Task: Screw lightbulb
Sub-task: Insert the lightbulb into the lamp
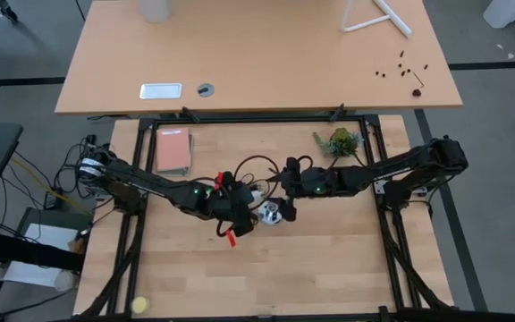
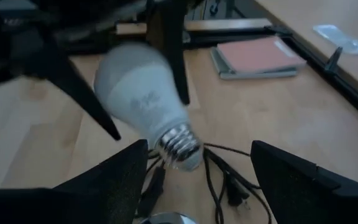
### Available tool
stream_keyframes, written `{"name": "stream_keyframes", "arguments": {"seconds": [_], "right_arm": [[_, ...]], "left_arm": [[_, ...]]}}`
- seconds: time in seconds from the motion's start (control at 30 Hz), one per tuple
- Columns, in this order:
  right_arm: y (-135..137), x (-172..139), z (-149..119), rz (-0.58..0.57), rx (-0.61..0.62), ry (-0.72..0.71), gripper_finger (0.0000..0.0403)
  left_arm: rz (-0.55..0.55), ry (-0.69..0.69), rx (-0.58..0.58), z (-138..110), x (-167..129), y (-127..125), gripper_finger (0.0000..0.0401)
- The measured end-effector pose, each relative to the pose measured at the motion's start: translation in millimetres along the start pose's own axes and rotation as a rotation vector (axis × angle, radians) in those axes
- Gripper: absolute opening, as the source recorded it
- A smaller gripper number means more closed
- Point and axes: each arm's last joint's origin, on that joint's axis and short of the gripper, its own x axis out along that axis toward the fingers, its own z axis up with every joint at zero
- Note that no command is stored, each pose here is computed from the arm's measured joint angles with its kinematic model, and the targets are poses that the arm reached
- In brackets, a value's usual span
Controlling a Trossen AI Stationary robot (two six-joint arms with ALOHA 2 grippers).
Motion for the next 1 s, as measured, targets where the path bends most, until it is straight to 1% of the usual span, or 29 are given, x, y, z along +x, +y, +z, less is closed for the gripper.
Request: {"name": "stream_keyframes", "arguments": {"seconds": [0.07, 0.2, 0.37, 0.47, 0.57, 0.67, 0.77, 0.87, 0.93, 1.0], "right_arm": [[-0.8, -3.6, 4.1, -0.011, 0.005, -0.022, 0.0291], [-1.7, -4.5, 3.6, -0.018, 0.007, -0.014, 0.029], [-2.5, 1.0, -8.9, -0.034, 0.015, 0.047, 0.0289], [-4.0, -0.3, -12.7, -0.041, 0.033, 0.051, 0.0286], [-4.2, -1.5, -17.6, -0.042, 0.048, 0.067, 0.0286], [-2.0, -2.4, -25.6, -0.04, 0.056, 0.109, 0.0286], [-0.5, -4.0, -31.2, -0.047, 0.068, 0.165, 0.0285], [-0.2, -7.4, -33.4, -0.105, 0.078, 0.186, 0.0285], [-0.1, -12.6, -34.2, -0.153, 0.062, 0.202, 0.0284], [0.1, -19.3, -30.8, -0.165, 0.044, 0.193, 0.0284]], "left_arm": [[-0.008, -0.014, 0.002, 1.5, 0.0, -0.8, 0.0276], [-0.034, -0.039, 0.008, 4.7, -0.1, -2.6, 0.0276], [-0.072, -0.086, 0.016, 9.8, 0.3, -5.8, 0.0276], [-0.079, -0.108, 0.019, 12.0, 0.7, -7.0, 0.0276], [-0.113, -0.135, 0.02, 14.3, 8.4, -13.4, 0.0276], [-0.169, -0.158, 0.034, 16.4, 22.7, -21.5, 0.0276], [-0.181, -0.159, 0.021, 17.2, 35.9, -21.8, 0.0276], [-0.171, -0.149, -0.013, 19.1, 40.5, -15.7, 0.0276], [-0.156, -0.138, -0.025, 19.5, 42.2, -11.5, 0.0276], [-0.149, -0.123, -0.023, 19.1, 42.3, -8.3, 0.0276]]}}
